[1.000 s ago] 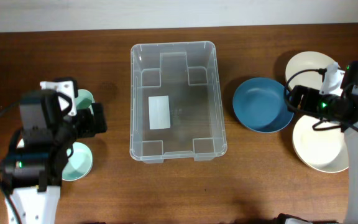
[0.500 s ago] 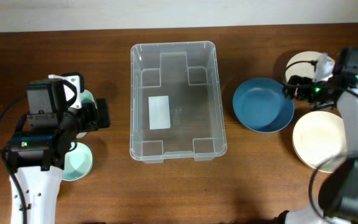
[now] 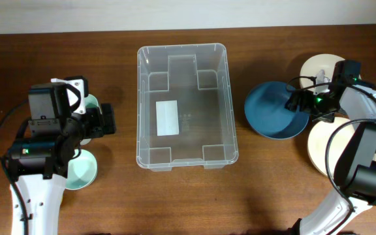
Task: Pack container
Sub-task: 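Reach the right gripper to the dark blue plate and grasp its rim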
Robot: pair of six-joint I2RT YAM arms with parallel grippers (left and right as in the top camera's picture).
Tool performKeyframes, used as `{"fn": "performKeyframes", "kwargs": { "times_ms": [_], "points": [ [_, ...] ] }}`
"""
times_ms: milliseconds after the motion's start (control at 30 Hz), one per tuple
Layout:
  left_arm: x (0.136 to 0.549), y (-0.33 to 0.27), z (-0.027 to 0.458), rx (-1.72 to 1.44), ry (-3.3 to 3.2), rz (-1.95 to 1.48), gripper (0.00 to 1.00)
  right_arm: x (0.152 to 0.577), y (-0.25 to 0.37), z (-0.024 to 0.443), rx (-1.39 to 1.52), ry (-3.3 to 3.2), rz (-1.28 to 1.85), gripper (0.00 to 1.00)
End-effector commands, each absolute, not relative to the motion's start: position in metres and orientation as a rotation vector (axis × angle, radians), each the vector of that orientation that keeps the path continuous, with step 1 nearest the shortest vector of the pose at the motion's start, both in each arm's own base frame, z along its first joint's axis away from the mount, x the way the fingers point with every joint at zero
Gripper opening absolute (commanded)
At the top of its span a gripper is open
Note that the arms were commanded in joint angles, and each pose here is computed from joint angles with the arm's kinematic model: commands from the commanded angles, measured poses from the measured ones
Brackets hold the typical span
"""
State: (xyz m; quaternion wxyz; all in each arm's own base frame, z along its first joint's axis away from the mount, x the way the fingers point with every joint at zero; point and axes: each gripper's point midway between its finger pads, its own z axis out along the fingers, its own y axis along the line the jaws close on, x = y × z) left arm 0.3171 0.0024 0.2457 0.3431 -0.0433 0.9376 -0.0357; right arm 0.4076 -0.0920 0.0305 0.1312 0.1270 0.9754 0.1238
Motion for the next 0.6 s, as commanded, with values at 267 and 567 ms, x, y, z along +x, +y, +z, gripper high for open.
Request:
{"fn": "performKeyframes", "kwargs": {
  "times_ms": [267, 567],
  "points": [
    [0.32, 0.001, 0.253, -0.125, 2.421, -0.118, 0.99, 0.41, -0.086, 0.013, 0.372, 2.854, 0.42, 0.71],
    [0.32, 0.001, 0.253, -0.125, 2.421, -0.117, 1.0, 0.414, -0.073, 0.014, 0.325, 2.861, 0.425, 0.28]
  ]
}}
